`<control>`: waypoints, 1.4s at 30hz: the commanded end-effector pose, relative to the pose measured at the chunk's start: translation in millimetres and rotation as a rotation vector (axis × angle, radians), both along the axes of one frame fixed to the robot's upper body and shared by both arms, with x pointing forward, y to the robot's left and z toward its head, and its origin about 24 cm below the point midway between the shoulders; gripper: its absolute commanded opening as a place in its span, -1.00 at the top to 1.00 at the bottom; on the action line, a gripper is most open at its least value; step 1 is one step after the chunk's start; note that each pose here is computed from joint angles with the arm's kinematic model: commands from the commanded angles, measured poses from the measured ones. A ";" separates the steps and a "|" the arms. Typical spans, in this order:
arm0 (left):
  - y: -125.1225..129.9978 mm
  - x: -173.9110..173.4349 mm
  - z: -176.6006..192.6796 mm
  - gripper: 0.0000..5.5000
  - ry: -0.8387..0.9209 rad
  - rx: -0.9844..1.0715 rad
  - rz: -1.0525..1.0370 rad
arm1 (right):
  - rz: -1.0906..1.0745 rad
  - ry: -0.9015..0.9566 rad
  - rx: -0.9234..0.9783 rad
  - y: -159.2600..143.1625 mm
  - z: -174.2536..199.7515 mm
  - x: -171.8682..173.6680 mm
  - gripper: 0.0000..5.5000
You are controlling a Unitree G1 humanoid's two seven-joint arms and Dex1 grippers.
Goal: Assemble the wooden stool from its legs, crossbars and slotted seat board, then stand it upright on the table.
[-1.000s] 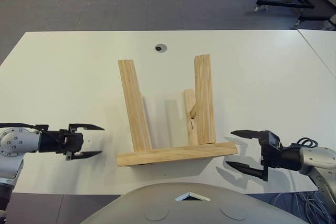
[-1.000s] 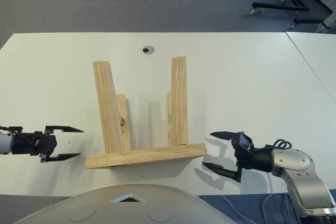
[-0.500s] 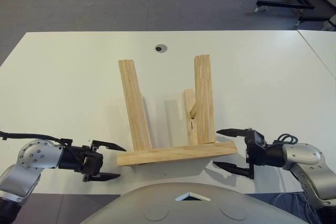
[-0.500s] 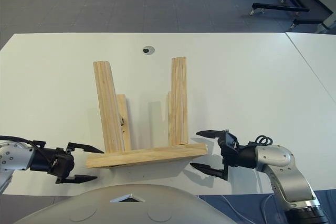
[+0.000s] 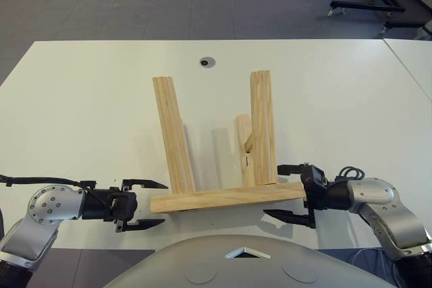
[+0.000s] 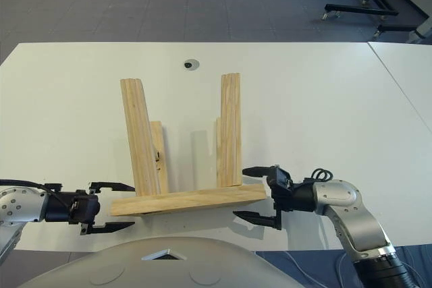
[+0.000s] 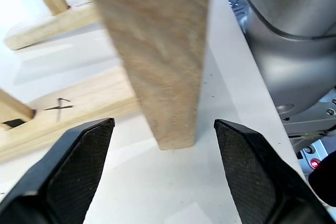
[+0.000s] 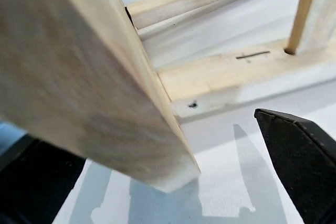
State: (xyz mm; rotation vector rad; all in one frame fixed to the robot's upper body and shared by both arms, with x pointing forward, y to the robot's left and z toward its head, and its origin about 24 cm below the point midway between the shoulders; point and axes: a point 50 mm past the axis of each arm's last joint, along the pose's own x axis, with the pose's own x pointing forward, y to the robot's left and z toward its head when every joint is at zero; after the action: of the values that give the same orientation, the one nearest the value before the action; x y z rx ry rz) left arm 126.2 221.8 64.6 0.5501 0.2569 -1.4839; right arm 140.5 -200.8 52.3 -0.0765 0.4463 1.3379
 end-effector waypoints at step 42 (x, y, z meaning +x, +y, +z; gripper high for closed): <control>2.4 2.6 48.8 0.52 0.203 -0.199 -0.036 | 0.005 0.084 0.125 3.9 28.3 -4.0 0.40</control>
State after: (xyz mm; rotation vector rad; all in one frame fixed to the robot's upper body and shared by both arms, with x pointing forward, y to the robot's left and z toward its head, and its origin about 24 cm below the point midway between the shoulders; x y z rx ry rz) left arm 136.0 233.1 101.7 0.3114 0.2775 -1.5272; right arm 127.0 -190.5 70.4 0.0297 0.4373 1.4209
